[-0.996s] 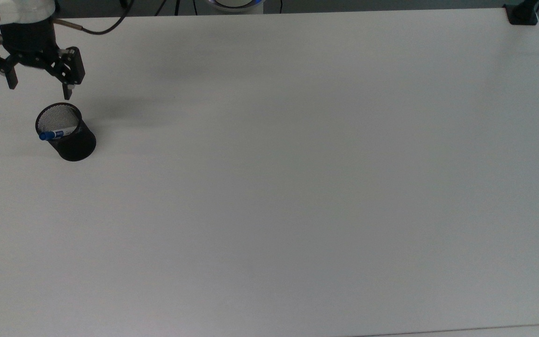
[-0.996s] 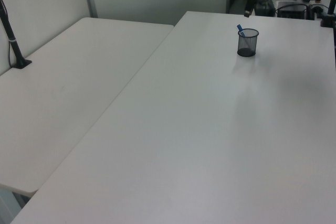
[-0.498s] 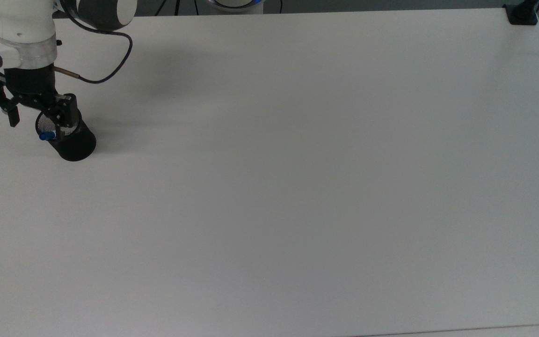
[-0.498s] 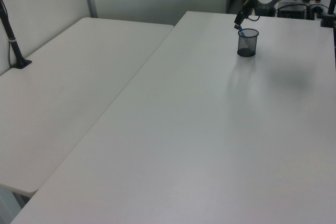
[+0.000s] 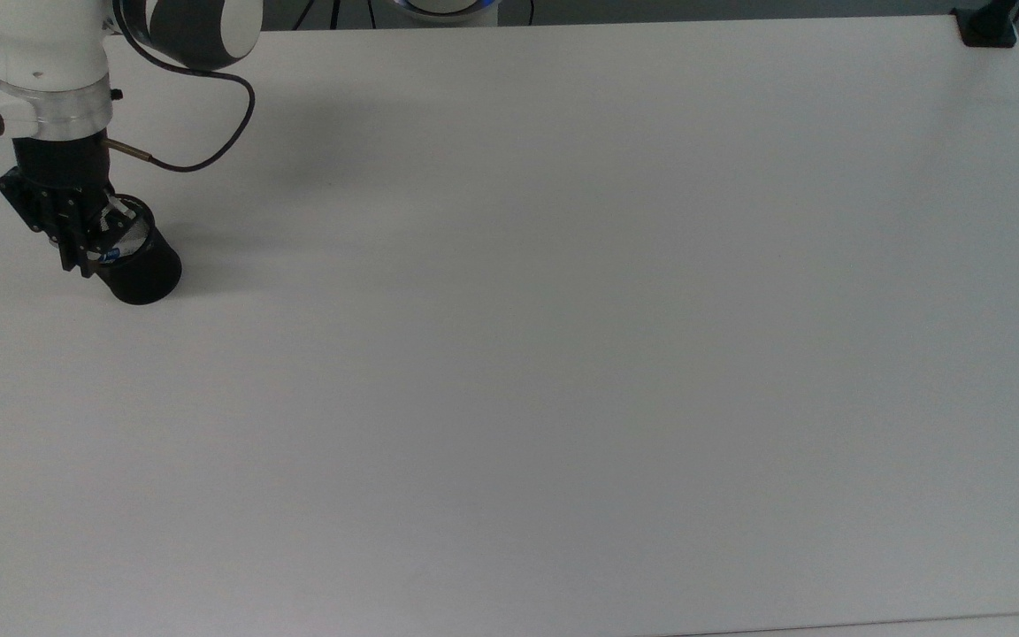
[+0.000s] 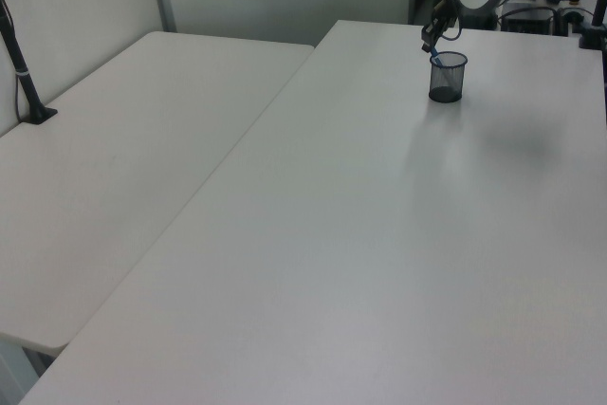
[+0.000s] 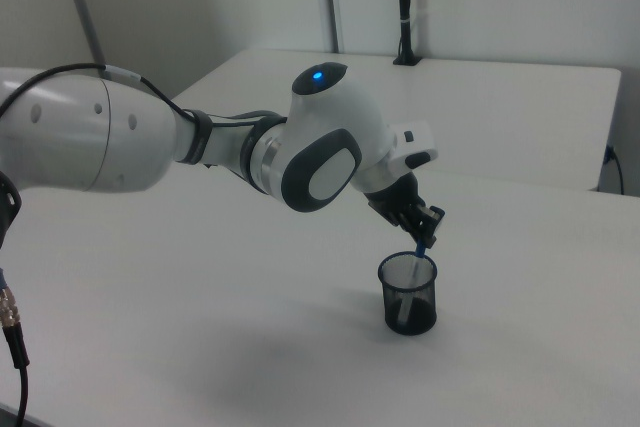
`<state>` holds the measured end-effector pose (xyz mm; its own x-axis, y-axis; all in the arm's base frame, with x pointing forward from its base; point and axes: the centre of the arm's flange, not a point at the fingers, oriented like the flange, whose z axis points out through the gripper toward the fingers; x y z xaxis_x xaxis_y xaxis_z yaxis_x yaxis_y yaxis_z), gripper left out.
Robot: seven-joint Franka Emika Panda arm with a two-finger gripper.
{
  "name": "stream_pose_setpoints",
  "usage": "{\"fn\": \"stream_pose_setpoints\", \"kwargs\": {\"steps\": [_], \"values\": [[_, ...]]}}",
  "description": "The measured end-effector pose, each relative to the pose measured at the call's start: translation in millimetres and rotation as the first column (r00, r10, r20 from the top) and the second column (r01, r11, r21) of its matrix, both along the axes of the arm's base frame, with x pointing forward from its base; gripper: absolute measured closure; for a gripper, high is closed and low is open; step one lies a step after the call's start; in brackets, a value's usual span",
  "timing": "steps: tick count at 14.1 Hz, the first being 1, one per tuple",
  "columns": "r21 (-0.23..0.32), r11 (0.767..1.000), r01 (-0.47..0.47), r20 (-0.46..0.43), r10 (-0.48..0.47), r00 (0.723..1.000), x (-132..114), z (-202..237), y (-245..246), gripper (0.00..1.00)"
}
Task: Remove the marker
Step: 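Lower the gripper into the cup and grasp the blue marker, then lift the blue marker up out of the pen cup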
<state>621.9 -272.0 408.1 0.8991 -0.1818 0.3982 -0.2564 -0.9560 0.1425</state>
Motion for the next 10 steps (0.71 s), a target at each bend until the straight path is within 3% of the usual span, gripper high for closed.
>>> {"fn": "stream_pose_setpoints", "kwargs": {"steps": [6, 8, 10], "values": [[-0.011, 1.000, 0.003, 0.035, -0.003, 0.999, 0.5, 27.7, -0.3, 0.84], [0.002, 1.000, 0.016, 0.047, -0.016, 0.999, -9.0, 76.3, 2.2, 0.84], [0.054, 0.998, 0.039, 0.086, -0.044, 0.995, -25.8, 127.1, 8.3, 0.84]]}}
